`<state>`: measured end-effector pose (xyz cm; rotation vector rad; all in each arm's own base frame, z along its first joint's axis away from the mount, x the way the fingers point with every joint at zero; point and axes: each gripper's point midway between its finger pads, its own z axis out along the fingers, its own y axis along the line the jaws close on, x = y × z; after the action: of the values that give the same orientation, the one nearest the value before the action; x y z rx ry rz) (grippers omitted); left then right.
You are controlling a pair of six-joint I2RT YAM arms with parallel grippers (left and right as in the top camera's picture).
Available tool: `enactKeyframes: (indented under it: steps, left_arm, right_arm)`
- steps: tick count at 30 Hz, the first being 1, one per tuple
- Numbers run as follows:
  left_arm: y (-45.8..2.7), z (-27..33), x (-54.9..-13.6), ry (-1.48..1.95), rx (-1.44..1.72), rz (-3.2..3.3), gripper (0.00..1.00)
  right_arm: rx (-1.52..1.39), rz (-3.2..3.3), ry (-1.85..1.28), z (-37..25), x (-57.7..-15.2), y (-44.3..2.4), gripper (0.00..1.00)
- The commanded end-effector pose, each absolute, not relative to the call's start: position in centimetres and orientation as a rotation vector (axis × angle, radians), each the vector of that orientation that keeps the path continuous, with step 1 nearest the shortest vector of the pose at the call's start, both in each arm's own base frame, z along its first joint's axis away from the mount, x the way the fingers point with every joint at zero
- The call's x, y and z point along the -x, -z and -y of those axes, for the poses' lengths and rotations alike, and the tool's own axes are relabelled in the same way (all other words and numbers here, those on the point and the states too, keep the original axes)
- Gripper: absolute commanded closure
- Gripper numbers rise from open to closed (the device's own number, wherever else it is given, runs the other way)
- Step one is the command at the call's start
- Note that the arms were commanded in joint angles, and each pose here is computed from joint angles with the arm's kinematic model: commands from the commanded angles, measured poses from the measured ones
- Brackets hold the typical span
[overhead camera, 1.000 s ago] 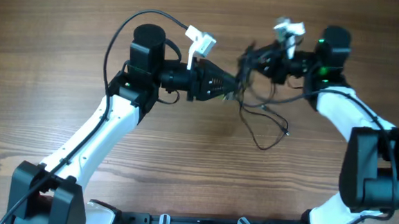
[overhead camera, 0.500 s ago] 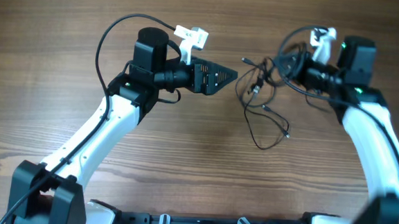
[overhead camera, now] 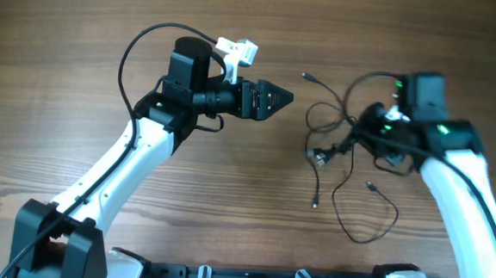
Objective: Untangle cables
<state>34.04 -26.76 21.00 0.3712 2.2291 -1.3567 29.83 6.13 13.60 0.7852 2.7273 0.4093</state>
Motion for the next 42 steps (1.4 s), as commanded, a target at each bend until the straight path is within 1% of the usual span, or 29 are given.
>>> enactKeyframes:
  steps: [1, 4, 7, 8, 9, 11, 13, 14, 16, 19, 21, 24, 26, 29, 31, 33, 34, 35, 37, 39, 40, 42]
  left_arm:
    - [-21.1, 28.5, -32.9, 1.372, -0.437, -2.226, 0.00]
    - [-20.6, 29.8, -31.4, 1.381, -0.477, -2.256, 0.00]
    - [-19.2, 29.6, -31.5, 1.294, -0.426, -2.324, 0.00]
    - [-18.6, 29.5, -31.4, 1.260, -0.410, -2.351, 0.00]
    - [-18.1, 29.6, -31.2, 1.233, -0.403, -2.375, 0.00]
    - [-17.7, 30.0, -30.8, 1.208, -0.410, -2.389, 0.00]
    - [-17.5, 30.4, -30.6, 1.175, -0.417, -2.393, 0.00]
    - [-17.2, 30.5, -30.6, 1.148, -0.414, -2.398, 0.00]
    - [-16.2, 30.5, -31.0, 1.030, -0.328, -2.434, 0.00]
    - [-15.5, 30.5, -31.4, 0.954, -0.195, -2.461, 0.00]
    - [-15.0, 30.3, -31.3, 0.912, -0.188, -2.475, 0.00]
    - [-14.7, 30.2, -31.0, 0.913, -0.167, -2.498, 0.00]
    - [-16.8, 32.2, -31.0, 1.052, -0.233, -2.409, 0.00]
    - [-18.3, 34.1, -30.5, 1.132, -0.302, -2.334, 0.00]
    - [-17.3, 35.4, -29.2, 1.158, -0.351, -2.365, 0.15]
    - [-15.9, 36.7, -27.6, 1.189, -0.410, -2.411, 0.18]
    - [-14.4, 37.4, -27.0, 1.181, -0.435, -2.446, 0.27]
    - [-12.7, 37.9, -26.4, 1.159, -0.484, -2.473, 0.33]
    - [-9.4, 38.4, -25.8, 1.117, -0.524, -2.545, 0.43]
    - [-6.7, 38.4, -25.6, 1.084, -0.538, -2.600, 0.43]
    - [-5.8, 38.4, -25.5, 1.060, -0.591, -2.598, 0.38]
    - [-5.2, 38.5, -25.2, 1.031, -0.697, -2.564, 0.32]
  right_arm:
    - [-0.573, -2.945, -0.303, -8.5, -31.9, -9.5, 0.95]
    - [-0.467, -3.141, -0.152, -8.4, -32.2, -6.8, 0.96]
    - [-0.427, -3.149, -0.149, -8.4, -32.6, -6.4, 0.96]
    - [-0.423, -3.135, -0.158, -8.5, -32.9, -6.5, 0.87]
    - [-0.409, -3.123, -0.169, -8.6, -33.3, -6.5, 0.67]
    - [-0.378, -3.121, -0.184, -8.8, -33.4, -6.5, 0.66]
    - [-0.373, -3.111, -0.187, -8.8, -33.7, -6.5, 0.37]
    - [-0.355, -3.103, -0.191, -8.7, -33.9, -6.5, 0.27]
    - [-0.411, -3.051, -0.207, -7.4, -34.8, -7.8, 0.00]
    - [-0.509, -2.912, -0.239, -4.5, -36.5, -12.0, 0.00]
    - [-0.554, -2.806, -0.249, -2.7, -36.9, -15.2, 0.00]
    - [-0.659, -2.659, -0.145, 0.8, -35.9, -19.2, 0.00]
    - [-0.754, -2.575, -0.042, 3.1, -34.5, -21.3, 0.00]
    - [-0.774, -2.521, -0.043, 3.6, -33.4, -23.1, 0.00]
    - [-0.763, -2.473, -0.064, 3.5, -32.8, -24.7, 0.00]
    - [-0.768, -2.432, -0.085, 3.4, -32.3, -25.9, 0.00]
    - [-0.758, -2.414, -0.105, 3.2, -32.0, -26.6, 0.00]
    - [-0.749, -2.401, -0.123, 3.0, -31.7, -27.1, 0.00]
    - [-0.746, -2.386, -0.127, 3.0, -31.4, -27.6, 0.00]
    - [-0.748, -2.395, -0.125, 2.9, -31.1, -27.5, 0.00]
    - [-0.750, -2.404, -0.122, 2.9, -30.9, -27.3, 0.00]
    - [-0.753, -2.416, -0.118, 2.9, -30.7, -27.2, 0.00]
